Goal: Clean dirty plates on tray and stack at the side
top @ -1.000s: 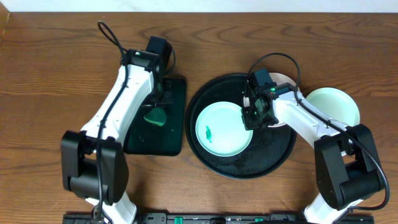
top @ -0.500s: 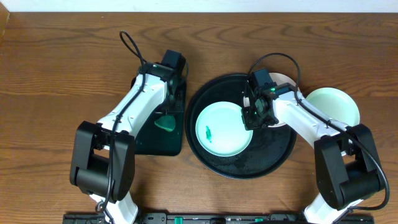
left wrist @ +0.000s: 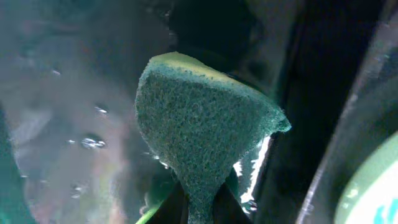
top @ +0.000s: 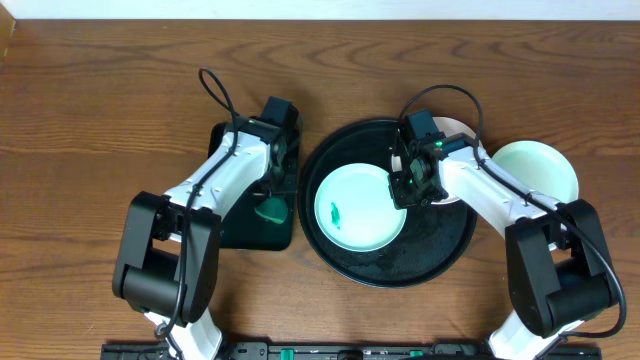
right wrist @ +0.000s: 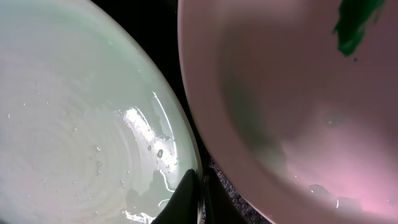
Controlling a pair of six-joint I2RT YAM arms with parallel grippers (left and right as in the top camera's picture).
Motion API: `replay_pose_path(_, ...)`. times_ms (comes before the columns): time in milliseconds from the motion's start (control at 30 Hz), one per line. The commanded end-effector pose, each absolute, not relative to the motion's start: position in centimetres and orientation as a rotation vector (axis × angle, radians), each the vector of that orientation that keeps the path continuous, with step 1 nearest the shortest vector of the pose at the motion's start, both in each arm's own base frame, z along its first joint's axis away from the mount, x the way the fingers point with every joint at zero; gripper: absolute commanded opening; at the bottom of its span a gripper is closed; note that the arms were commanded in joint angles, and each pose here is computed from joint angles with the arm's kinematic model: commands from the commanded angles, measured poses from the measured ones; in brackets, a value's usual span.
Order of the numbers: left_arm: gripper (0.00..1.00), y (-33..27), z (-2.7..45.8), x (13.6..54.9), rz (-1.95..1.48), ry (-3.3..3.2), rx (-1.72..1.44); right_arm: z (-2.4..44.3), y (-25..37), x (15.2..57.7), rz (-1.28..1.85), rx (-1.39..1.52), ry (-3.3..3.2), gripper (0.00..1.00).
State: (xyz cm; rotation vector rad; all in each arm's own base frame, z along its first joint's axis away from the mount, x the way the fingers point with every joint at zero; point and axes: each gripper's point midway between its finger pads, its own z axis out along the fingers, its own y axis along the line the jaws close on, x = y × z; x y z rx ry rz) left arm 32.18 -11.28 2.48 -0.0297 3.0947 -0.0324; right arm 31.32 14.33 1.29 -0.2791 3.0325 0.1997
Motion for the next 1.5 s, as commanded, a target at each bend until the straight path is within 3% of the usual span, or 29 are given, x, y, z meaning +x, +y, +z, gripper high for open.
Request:
replay_pose_path(0, 0.07, -13.1, 2.3, 31.7, -0.146, 3.118, 0.009, 1.4, 14.3, 31.7, 0.184, -0.265, 3.023, 0.04)
replay_pose_path(633, 0.07, -13.2, 3.2, 32.0, -0.055, 3.074, 0.06, 1.4, 14.3, 31.7, 0.184, -0.265, 3.024, 0.04)
replay_pose_path(933, 0.07, -10.8, 9.5, 33.7, 0.088, 2.855, 0.015, 1.4, 14.3, 31.7, 0.184, -0.265, 3.024, 0.04)
replay_pose_path(1467, 0.07, -6.0, 21.3, 33.1, 0.232, 2.47, -0.115, 1.4, 14.3, 31.7, 0.184, -0.265, 3.024, 0.03)
